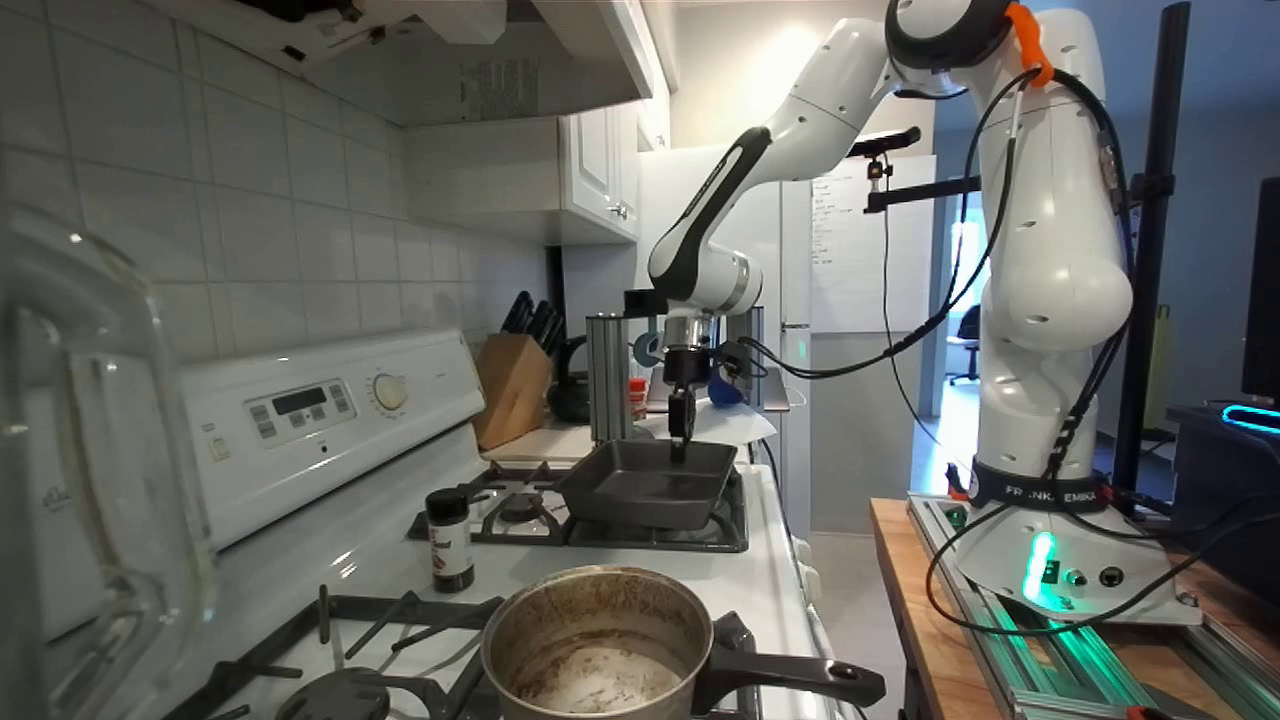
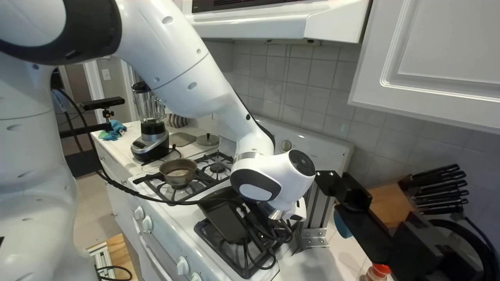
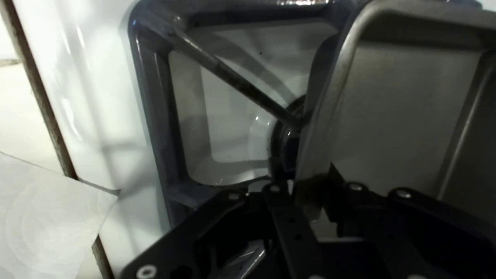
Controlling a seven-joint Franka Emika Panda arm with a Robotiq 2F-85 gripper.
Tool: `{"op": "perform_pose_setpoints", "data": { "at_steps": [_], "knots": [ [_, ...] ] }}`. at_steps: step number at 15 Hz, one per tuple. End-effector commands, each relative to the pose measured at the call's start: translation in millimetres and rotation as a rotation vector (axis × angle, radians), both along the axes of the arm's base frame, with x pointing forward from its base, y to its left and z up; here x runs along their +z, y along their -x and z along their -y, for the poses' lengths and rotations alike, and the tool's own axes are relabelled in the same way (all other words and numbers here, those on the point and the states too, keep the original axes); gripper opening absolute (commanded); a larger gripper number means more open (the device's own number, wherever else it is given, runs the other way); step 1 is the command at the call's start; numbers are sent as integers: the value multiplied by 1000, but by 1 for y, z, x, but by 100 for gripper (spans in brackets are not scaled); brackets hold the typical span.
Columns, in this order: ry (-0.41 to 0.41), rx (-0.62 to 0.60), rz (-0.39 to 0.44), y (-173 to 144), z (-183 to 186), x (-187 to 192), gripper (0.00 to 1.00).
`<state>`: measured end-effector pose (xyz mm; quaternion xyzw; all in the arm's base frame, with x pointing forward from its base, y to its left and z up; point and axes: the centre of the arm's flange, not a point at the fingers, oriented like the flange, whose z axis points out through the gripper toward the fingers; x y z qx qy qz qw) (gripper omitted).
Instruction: Move the dish to the left
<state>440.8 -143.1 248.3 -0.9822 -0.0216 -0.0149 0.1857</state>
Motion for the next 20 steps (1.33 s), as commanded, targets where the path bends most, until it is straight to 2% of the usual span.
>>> {"op": "perform_pose_setpoints", "data": {
  "at_steps": [1, 4, 5, 8, 15, 20],
  "knots": [
    [-16, -3, 14, -4, 2, -5, 26],
    [-16, -3, 14, -4, 2, -4, 17],
    [-17, -3, 14, -4, 2, -4, 9],
    [-17, -2, 14, -4, 2, -4, 0],
    [-26, 0, 10, -2, 2, -1, 2],
    [-70, -9, 19, -4, 2, 25, 2]
  ]
}}
